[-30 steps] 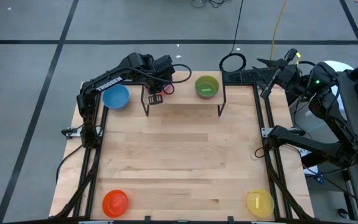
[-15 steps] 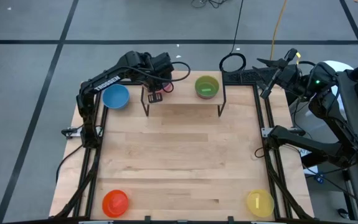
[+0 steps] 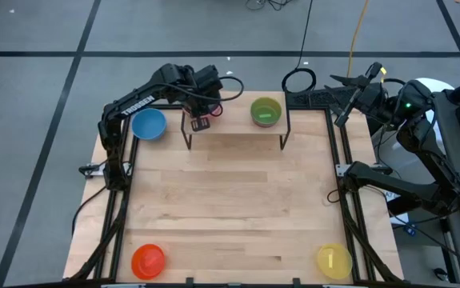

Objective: Place and stack bowls onto a shelf
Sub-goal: Stack the dark green bowl on top of the pink bowl on the shelf

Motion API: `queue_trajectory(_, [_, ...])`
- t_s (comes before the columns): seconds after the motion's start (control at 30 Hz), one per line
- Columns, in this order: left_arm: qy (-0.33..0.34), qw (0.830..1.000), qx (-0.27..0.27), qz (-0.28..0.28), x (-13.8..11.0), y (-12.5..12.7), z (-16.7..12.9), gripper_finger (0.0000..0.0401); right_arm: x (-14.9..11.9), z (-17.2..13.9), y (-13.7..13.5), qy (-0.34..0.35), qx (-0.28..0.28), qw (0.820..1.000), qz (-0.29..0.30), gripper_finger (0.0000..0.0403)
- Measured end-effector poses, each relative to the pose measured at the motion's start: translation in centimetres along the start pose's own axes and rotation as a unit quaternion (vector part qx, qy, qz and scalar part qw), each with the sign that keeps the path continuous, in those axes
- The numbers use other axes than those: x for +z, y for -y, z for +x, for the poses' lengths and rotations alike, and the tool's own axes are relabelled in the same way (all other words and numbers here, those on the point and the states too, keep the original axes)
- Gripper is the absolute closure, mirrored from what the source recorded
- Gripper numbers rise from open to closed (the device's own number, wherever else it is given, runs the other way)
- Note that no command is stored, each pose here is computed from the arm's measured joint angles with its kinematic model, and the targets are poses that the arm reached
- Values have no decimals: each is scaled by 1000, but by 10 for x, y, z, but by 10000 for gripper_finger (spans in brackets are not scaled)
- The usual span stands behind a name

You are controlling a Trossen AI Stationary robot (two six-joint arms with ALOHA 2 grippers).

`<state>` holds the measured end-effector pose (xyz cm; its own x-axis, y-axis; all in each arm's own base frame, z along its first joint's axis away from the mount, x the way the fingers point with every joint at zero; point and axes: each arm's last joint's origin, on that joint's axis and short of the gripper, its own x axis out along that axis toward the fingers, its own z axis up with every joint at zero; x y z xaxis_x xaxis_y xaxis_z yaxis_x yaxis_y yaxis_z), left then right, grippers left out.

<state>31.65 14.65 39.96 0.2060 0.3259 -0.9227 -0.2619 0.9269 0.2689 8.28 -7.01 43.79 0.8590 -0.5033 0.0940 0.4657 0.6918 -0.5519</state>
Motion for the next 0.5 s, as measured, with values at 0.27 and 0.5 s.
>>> queue_trajectory(0.27, [-6,1000,1,-24,0,-6,4,320,1,0,1,6,-4,1000,-2,277])
queue_trajectory(0.5, [-7,1000,2,-25,1,-4,6,320,1,0,1,7,-4,1000,-3,277])
